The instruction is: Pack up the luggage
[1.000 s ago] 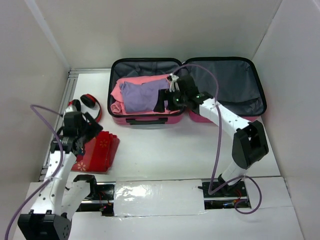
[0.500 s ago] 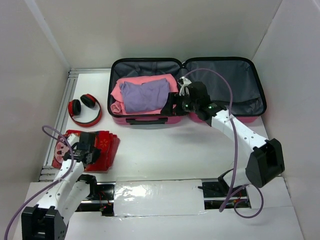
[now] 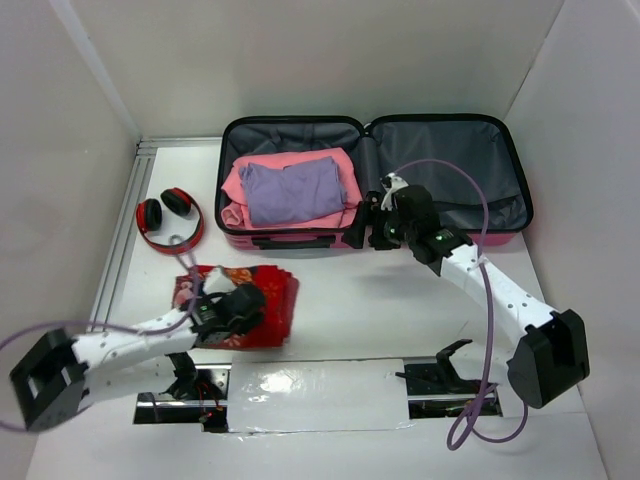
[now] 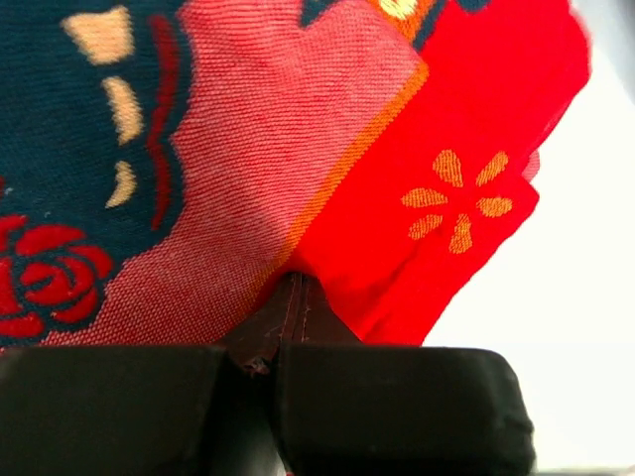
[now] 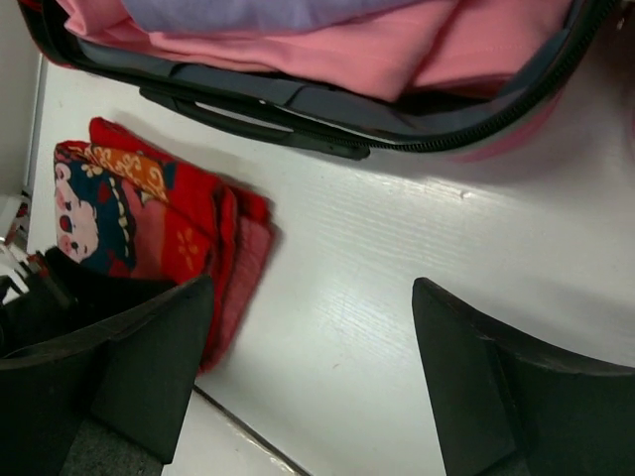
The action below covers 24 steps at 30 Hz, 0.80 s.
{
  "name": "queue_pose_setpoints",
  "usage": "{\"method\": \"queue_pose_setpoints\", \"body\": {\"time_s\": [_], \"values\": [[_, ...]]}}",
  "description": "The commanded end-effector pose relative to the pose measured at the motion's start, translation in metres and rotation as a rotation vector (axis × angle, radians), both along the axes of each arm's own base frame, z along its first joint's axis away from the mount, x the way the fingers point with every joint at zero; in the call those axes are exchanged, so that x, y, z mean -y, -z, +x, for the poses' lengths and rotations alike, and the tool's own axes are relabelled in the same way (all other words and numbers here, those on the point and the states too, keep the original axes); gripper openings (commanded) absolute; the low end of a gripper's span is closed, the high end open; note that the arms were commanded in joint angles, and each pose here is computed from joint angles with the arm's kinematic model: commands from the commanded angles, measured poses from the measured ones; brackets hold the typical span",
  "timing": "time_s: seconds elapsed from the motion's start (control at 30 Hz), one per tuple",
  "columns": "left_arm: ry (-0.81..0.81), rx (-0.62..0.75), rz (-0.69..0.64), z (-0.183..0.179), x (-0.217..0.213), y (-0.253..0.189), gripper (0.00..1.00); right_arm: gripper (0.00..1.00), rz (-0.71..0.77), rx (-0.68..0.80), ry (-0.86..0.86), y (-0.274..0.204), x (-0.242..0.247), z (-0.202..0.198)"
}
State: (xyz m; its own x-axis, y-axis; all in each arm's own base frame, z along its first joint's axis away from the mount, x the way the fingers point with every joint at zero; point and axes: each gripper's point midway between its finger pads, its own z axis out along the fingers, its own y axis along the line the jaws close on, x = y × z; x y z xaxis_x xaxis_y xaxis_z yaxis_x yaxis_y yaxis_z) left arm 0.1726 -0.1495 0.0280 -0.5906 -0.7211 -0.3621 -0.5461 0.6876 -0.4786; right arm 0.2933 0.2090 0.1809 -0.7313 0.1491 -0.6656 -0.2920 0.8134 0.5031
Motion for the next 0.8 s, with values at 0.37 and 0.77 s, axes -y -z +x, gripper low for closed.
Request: {"method": "queue_pose_setpoints", "body": {"time_s": [0.37,0.77], "values": [[0.419,0.040,-0.001,0.001,0.212,-0.042,0.00,0.89,-0.061,-0.017,0.127,-0.001,0.045,-0.028],[0.634,0.195,0.024,0.000,0.173,-0.112,0.78,0.95,0.011,-0.158,0.074,0.041,0.045,-0.077]]}}
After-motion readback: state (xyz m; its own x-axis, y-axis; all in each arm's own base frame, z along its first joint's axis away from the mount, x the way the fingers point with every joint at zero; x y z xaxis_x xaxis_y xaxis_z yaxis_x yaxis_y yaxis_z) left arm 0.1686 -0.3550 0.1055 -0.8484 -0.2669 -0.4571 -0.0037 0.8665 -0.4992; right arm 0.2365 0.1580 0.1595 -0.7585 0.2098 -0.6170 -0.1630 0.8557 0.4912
